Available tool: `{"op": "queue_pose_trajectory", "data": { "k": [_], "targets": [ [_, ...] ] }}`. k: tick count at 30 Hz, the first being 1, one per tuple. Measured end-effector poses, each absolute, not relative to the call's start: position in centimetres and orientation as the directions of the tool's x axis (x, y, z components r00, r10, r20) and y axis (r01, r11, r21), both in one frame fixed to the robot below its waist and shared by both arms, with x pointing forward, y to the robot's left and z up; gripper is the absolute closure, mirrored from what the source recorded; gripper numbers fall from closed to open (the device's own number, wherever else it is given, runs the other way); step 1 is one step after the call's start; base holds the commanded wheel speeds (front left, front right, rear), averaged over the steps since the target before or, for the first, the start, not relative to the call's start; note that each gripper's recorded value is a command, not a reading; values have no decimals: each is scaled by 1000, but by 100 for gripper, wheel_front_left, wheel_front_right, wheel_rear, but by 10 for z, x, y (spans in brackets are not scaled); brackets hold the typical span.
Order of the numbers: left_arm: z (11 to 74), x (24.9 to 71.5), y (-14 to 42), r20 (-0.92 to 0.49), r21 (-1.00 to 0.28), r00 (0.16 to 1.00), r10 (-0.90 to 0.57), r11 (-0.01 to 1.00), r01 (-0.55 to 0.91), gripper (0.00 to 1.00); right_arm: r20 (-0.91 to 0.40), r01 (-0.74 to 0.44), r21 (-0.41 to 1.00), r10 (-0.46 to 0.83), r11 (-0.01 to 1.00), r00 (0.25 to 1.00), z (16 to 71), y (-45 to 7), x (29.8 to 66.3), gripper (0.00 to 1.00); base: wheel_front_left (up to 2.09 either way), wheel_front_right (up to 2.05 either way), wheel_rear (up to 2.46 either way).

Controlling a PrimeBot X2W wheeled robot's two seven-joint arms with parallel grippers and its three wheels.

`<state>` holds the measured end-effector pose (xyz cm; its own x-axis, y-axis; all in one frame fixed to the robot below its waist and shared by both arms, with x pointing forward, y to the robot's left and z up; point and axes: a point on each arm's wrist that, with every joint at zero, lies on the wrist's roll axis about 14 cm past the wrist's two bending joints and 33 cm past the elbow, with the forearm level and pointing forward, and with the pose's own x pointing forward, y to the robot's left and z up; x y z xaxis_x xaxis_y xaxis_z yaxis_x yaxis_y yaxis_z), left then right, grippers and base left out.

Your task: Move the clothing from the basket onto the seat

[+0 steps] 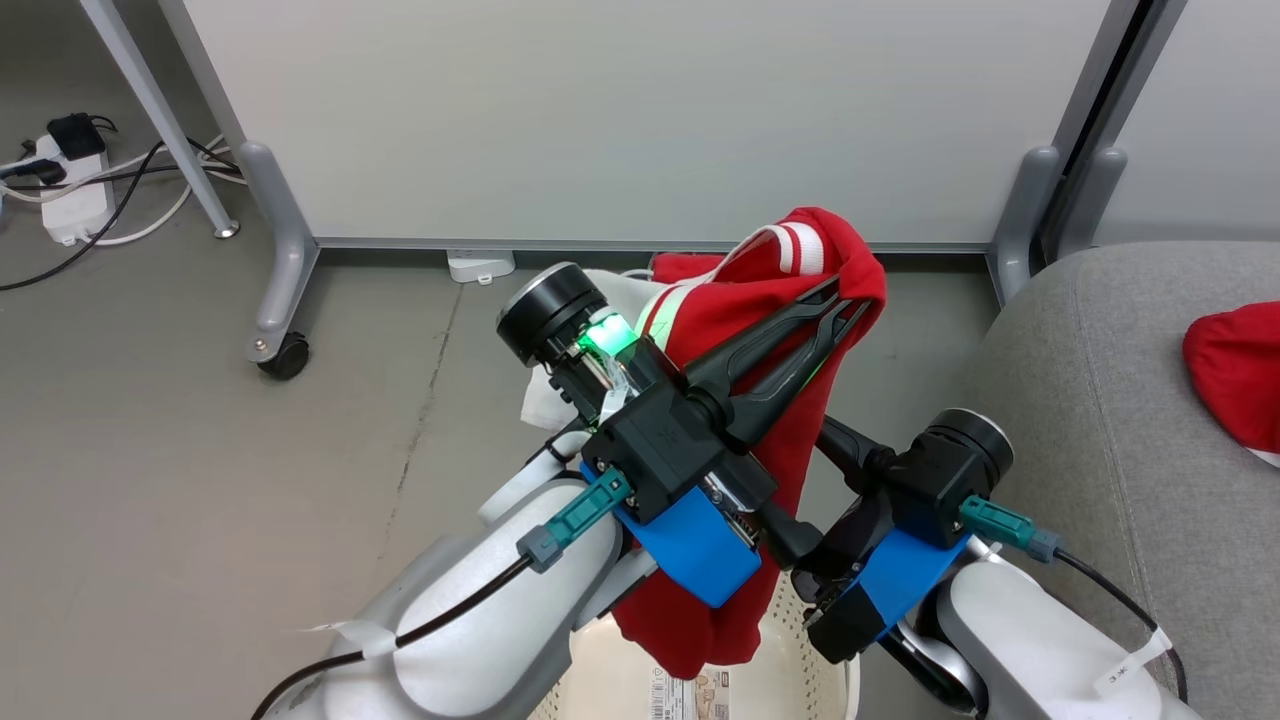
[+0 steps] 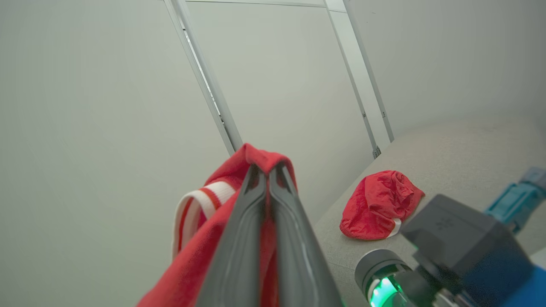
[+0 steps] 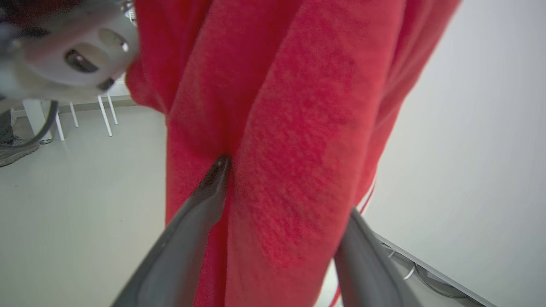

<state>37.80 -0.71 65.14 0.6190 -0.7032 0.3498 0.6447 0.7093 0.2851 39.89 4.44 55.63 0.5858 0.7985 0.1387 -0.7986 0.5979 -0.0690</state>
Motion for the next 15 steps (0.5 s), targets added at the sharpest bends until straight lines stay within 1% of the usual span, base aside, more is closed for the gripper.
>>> {"op": "queue_pose_trajectory", "data": {
  "k": [1,2,15],
  "targets": [
    [652,378,-7,350,287,619,-703,709,644,100,139,-798,-60,796,600,589,556,45,399,60,0,0,0],
    [652,379,-7,350,288,619,-703,710,643,100,142,-796,-54,793,603,592,556,45,400,100,0,0,0],
    [650,382,-3,345,289,627,-699,714,637,100,141,-780,-20,774,625,617,551,40,401,100,0,0,0]
  ]
}}
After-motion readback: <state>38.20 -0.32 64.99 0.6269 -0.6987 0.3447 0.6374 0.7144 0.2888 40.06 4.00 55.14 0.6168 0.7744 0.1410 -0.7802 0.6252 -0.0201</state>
